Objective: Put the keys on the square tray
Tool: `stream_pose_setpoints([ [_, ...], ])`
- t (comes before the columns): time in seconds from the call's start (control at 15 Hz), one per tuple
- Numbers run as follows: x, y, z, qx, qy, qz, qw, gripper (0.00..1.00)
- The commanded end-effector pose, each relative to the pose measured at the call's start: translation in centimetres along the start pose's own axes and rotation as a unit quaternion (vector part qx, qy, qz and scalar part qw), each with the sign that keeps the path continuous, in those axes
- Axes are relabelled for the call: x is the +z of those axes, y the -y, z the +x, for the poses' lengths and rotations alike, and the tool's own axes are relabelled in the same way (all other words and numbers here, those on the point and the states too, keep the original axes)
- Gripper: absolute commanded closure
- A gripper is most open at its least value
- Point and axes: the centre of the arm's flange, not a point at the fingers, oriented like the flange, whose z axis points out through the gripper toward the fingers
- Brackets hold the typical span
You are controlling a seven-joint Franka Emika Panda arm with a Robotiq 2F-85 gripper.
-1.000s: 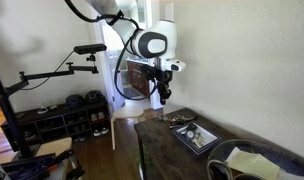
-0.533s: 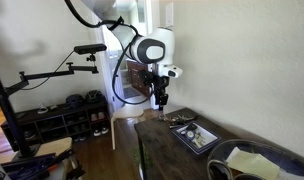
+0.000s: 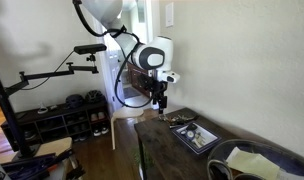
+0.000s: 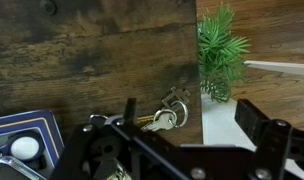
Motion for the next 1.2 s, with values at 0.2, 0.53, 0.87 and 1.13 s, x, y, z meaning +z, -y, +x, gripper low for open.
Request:
stream_pose_setpoints([
  [0.2,2.0,1.1,2.8,0.001,-0.002,-0.013,0.9999,0.0],
  [0.53,3.3,0.4,4.5,0.005,0.0,-0.021,0.9998,0.0],
  [0.87,4.4,0.0,5.1,0.012,0.008,-0.021,0.9997,0.25],
  [1.13,4.7,-0.2,4.9,0.016,0.014,-0.02,0.9996,0.47],
])
